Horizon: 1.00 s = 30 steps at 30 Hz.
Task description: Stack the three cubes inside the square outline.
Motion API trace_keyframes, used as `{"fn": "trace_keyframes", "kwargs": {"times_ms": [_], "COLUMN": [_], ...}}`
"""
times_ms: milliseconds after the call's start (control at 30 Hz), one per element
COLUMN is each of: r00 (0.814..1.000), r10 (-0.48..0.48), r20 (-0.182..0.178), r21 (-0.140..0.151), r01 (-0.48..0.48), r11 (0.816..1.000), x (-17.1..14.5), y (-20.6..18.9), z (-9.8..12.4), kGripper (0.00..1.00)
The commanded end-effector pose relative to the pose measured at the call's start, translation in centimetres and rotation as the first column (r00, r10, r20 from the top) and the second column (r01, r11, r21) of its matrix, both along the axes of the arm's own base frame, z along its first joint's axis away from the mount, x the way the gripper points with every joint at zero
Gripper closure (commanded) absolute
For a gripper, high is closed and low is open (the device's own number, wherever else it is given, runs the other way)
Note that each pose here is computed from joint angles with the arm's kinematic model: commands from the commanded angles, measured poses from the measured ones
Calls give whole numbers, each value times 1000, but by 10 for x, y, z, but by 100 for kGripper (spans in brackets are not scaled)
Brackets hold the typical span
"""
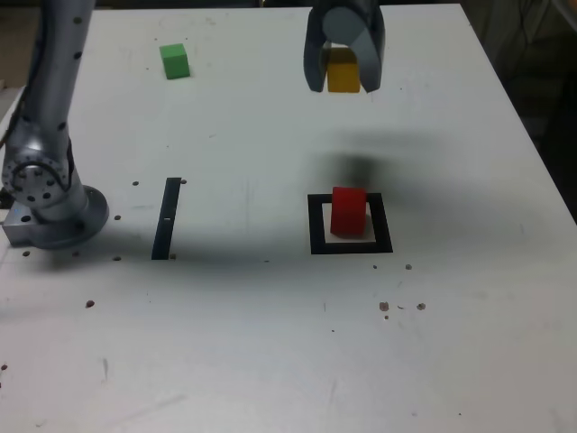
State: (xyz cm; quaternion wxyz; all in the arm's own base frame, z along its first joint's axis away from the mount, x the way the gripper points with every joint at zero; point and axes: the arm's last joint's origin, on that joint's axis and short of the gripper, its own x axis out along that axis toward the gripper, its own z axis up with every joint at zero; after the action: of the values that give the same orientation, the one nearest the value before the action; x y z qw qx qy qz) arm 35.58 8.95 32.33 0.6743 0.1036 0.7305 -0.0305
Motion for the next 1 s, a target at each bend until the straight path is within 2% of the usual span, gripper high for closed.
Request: {"fn": "trace_keyframes", "kwargs": {"times_ms": [0,233,533,967], "r00": [1000,1000,999,999], "r10": [-1,21,32,38], "r20": [19,18,-7,-34], "r21": [0,-16,-79,-95], "r01": [1,-21,-33,-41], "r11": [1000,1000,996,995], "x": [-3,-11,-14,-2], "y": [-10,-49,-97,-120], "z": [5,4,-16,-48], "kGripper": [65,65,65,65]}}
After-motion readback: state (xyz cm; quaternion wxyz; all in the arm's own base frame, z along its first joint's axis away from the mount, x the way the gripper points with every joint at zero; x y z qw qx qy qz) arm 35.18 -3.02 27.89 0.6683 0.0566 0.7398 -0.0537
